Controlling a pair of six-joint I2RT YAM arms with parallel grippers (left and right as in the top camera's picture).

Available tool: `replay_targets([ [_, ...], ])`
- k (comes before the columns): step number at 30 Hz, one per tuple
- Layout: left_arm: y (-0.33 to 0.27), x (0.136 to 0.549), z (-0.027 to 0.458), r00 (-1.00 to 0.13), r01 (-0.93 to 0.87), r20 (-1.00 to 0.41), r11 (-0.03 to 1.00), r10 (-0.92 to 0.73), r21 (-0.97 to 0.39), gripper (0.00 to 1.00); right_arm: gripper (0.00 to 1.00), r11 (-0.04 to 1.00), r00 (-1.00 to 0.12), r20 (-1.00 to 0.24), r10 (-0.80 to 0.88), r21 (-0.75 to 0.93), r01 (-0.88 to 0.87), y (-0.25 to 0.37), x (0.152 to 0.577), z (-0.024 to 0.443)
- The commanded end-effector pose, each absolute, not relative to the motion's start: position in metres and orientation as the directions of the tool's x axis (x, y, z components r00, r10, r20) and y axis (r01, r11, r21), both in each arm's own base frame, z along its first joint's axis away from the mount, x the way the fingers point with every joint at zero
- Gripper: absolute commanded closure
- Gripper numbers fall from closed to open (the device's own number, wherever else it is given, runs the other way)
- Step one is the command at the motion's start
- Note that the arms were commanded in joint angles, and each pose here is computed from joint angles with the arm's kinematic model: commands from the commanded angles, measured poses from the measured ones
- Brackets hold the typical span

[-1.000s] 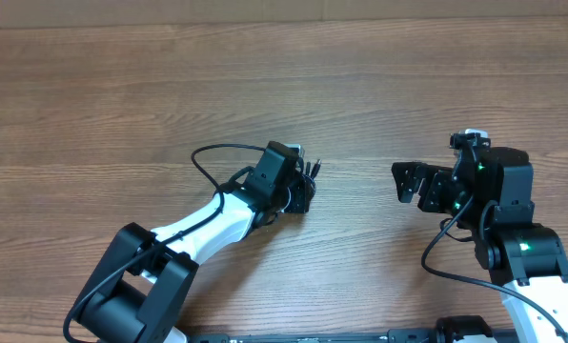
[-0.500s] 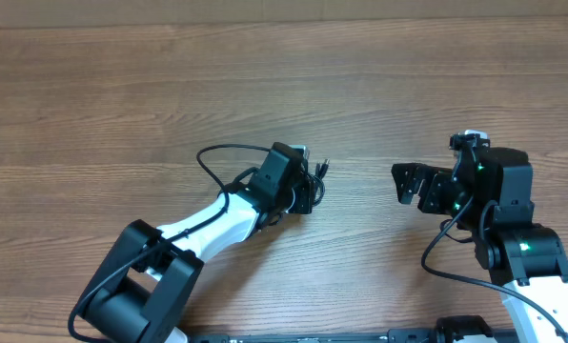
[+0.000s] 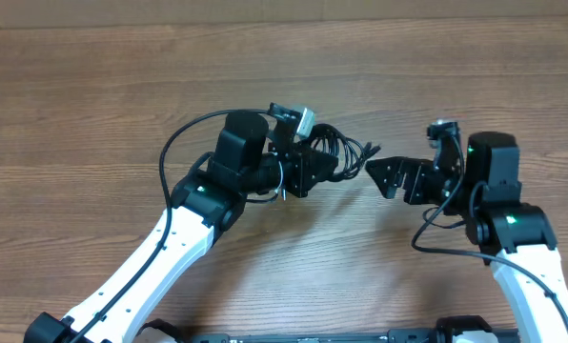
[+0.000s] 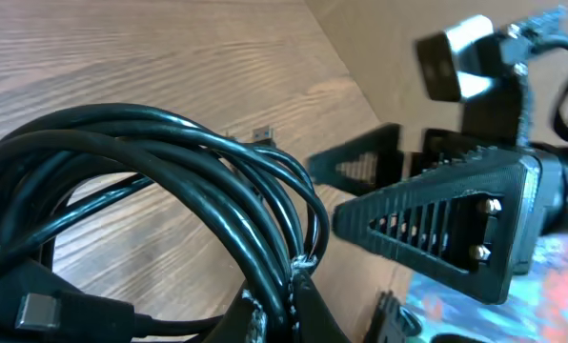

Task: Untangle cables

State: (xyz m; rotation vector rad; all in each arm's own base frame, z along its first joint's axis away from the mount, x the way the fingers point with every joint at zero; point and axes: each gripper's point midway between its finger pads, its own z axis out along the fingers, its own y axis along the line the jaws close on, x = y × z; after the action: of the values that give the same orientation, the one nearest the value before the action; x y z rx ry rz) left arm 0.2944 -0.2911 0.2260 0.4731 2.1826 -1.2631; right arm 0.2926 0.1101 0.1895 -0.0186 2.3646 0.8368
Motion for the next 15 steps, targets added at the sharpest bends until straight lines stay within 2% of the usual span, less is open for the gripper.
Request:
replay_targets([
  [1,-0.298,0.282,0.246,-0.738,0.634,-0.672,0.402,0.059,-0.661,0.96,0.00,0.697,-0.825,-0.543,0.158,0.653,-0.296,0.132,0.291,0.204],
  [7,-0.306,0.268,0.263,-0.712,0.689,-0.697,0.281,0.086,-0.668,0.96,0.00,0.580,-0.850,-0.512,0.124,0.732,-0.357,0.152,0.295,0.204],
  [10,-0.310,0.261,0.273,-0.690,0.718,-0.717,0.215,0.096,-0.662,0.96,0.06,0.528,-0.861,-0.493,0.126,0.768,-0.362,0.158,0.298,0.205],
  [12,-0.312,0.254,0.279,-0.679,0.733,-0.726,0.167,0.109,-0.660,0.96,0.20,0.521,-0.859,-0.496,0.126,0.770,-0.368,0.159,0.301,0.205],
  [15,-0.312,0.253,0.278,-0.681,0.731,-0.724,0.163,0.114,-0.662,0.96,0.20,0.498,-0.852,-0.510,0.119,0.773,-0.394,0.162,0.301,0.210],
])
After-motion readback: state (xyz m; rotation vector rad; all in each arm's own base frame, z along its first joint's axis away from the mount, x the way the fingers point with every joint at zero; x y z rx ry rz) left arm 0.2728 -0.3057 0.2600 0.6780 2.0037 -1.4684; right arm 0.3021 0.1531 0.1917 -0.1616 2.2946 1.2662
